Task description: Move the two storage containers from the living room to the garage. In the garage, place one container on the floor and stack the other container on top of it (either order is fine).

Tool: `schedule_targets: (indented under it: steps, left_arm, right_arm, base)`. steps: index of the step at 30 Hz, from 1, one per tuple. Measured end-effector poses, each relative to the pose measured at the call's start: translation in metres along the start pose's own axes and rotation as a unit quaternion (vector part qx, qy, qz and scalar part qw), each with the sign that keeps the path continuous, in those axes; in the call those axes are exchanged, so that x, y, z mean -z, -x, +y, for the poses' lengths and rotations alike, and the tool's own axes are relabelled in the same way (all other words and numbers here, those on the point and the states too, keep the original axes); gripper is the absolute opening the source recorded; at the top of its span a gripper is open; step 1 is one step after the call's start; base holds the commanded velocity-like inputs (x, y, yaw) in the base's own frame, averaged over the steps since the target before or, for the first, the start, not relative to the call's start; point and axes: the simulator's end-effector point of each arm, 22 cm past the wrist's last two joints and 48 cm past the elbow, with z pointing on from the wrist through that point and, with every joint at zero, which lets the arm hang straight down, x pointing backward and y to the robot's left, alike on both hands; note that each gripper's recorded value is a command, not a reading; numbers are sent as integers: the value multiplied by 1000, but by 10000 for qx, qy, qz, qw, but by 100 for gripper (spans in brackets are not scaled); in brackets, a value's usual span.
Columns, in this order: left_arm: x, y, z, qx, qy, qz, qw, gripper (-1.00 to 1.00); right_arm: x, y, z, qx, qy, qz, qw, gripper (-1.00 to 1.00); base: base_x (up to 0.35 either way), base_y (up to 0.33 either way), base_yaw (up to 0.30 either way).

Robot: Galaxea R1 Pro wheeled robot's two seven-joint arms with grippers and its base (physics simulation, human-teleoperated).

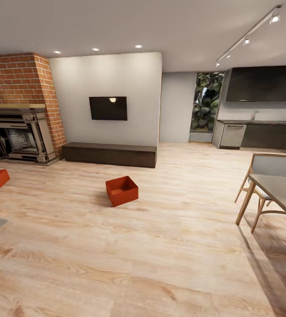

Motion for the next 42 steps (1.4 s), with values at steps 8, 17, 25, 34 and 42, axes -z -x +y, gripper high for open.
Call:
schedule_targets:
  steps: [8,17,25,34,42]
  left_arm:
    - [0,0,1,-5,4,-2,10000,100]
    - [0,0,0,-3,1,2,10000,100]
    - [0,0,0,5,-2,2,10000,100]
    - [0,-1,-2,6,-13,10,10000,100]
    - [0,-1,-2,6,-14,13,10000,100]
  right_arm:
    - [0,0,0,17,4,-3,10000,100]
    - [0,0,0,14,2,0,10000,100]
    - [0,0,0,11,0,-1,10000,100]
    - [0,0,-2,-2,-12,1,10000,100]
    - [0,-1,-3,-5,-20,3,10000,100]
  base:
    - [333,0,0]
    - [333,0,0]
    - [333,0,0]
    - [333,0,0]
    - [333,0,0]
